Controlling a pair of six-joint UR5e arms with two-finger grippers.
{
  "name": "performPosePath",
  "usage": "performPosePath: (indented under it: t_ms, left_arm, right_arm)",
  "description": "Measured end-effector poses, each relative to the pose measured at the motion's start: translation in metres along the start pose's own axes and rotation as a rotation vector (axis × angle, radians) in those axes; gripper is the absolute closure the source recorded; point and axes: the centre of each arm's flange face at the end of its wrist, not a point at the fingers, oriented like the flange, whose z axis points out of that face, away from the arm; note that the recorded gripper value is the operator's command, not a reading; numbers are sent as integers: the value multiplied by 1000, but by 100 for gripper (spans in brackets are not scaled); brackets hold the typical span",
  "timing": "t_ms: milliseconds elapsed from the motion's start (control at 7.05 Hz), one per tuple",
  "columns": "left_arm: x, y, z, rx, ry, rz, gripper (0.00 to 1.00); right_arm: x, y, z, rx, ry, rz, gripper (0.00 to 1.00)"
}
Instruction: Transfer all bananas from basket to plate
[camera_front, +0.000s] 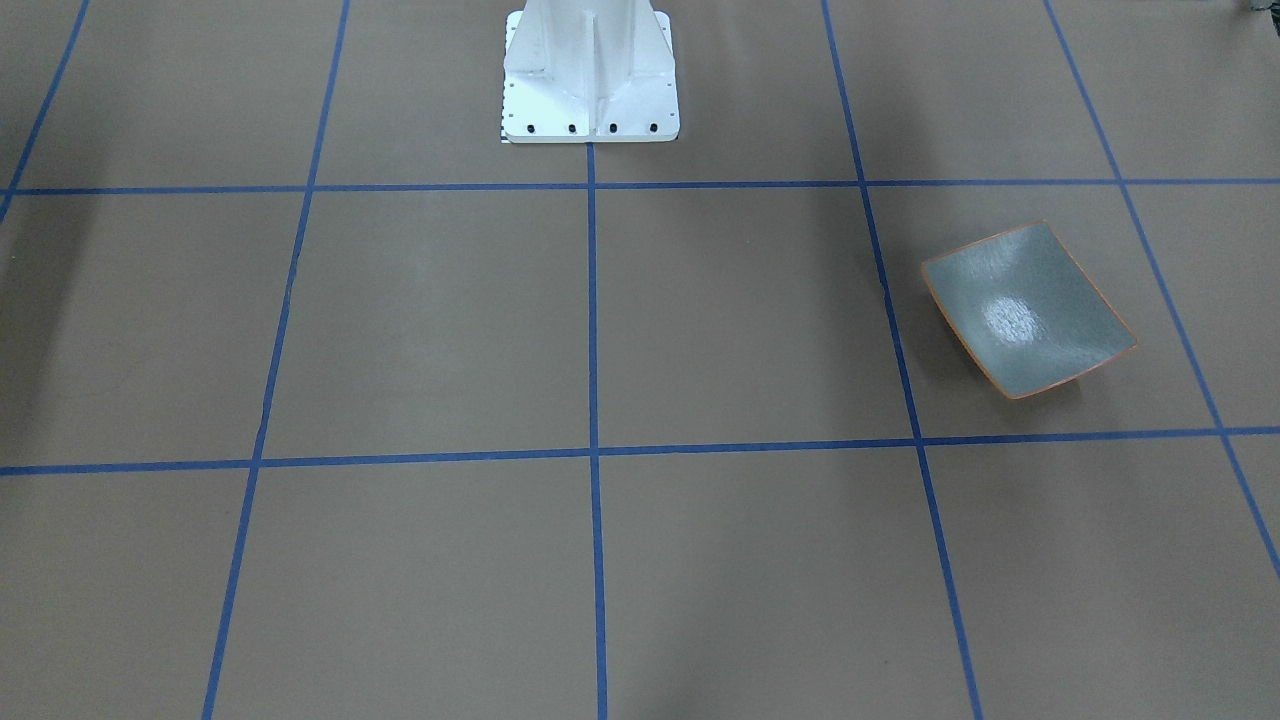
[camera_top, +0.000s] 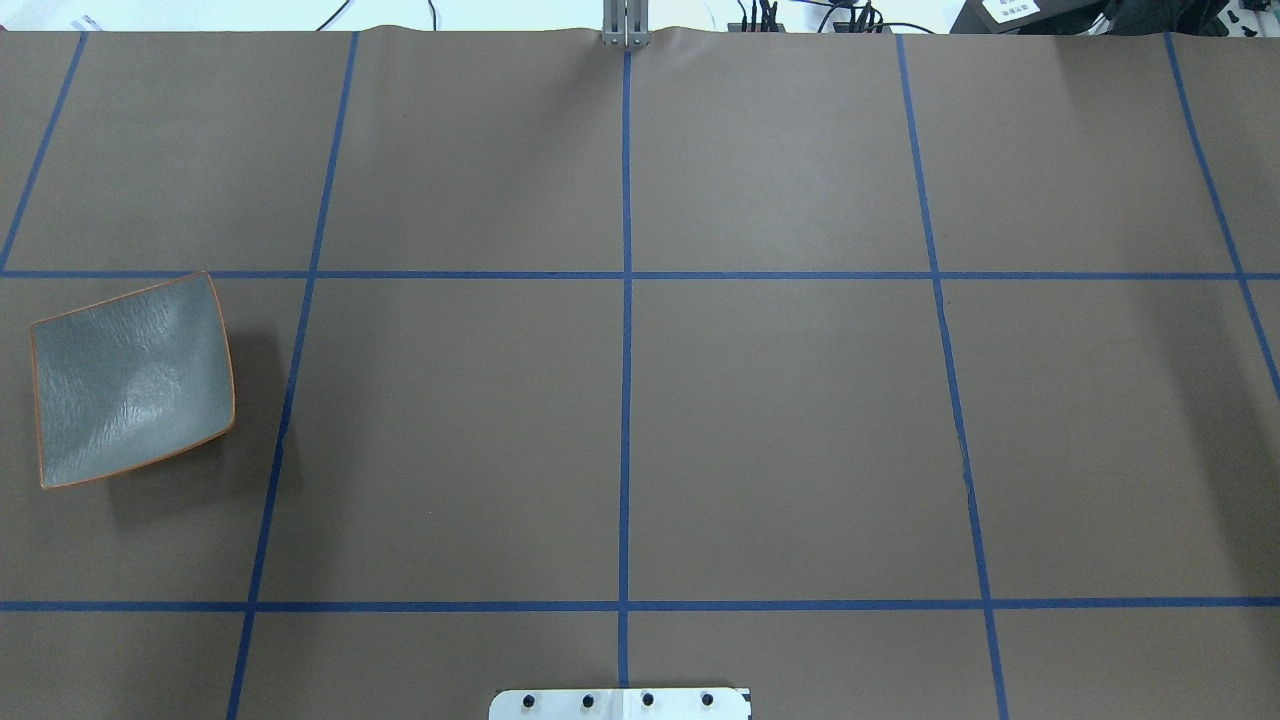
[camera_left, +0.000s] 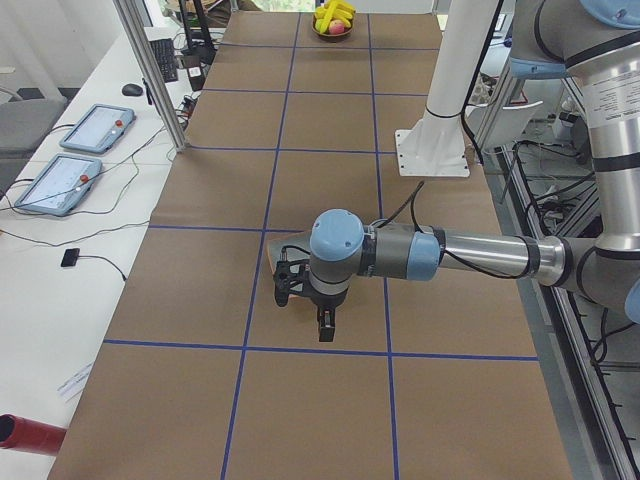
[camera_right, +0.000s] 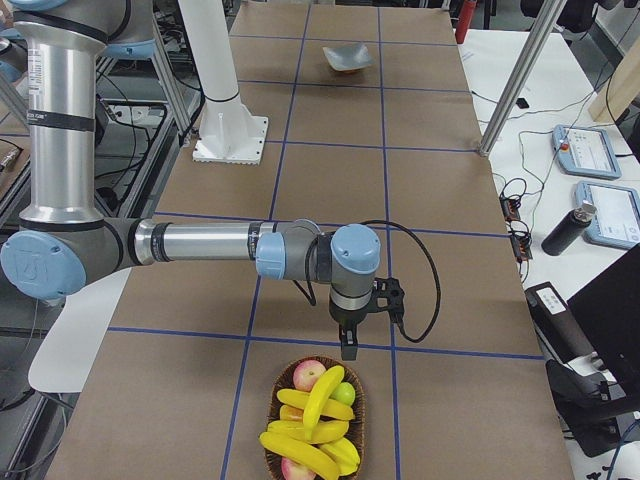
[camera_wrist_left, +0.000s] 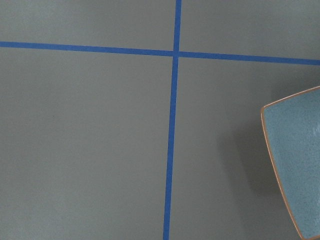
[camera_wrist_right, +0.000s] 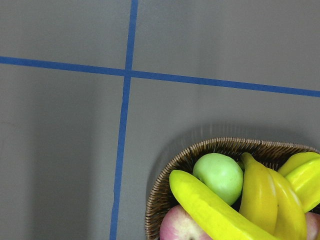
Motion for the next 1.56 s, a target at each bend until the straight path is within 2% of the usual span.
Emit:
performPosePath:
  t_ms: [426, 851, 1135, 1277, 1560]
  left_arm:
    - [3, 0, -3, 5, 1, 3, 0]
    - [1, 1, -1, 1, 1, 0, 0]
    - [0, 1, 1, -2, 1, -3, 0]
    - [-1, 1, 1, -2, 1, -3, 0]
    - [-1, 2, 1, -4, 1, -5, 0]
  right_arm:
    - [-5, -2, -7, 14, 1, -11, 0]
    - [-38, -18, -30, 72, 3, -86, 0]
    - [-66, -46, -32, 174, -19, -222, 0]
    - [-63, -42, -19, 207, -45, -319, 0]
    - [-39, -27, 15, 199, -54, -533, 0]
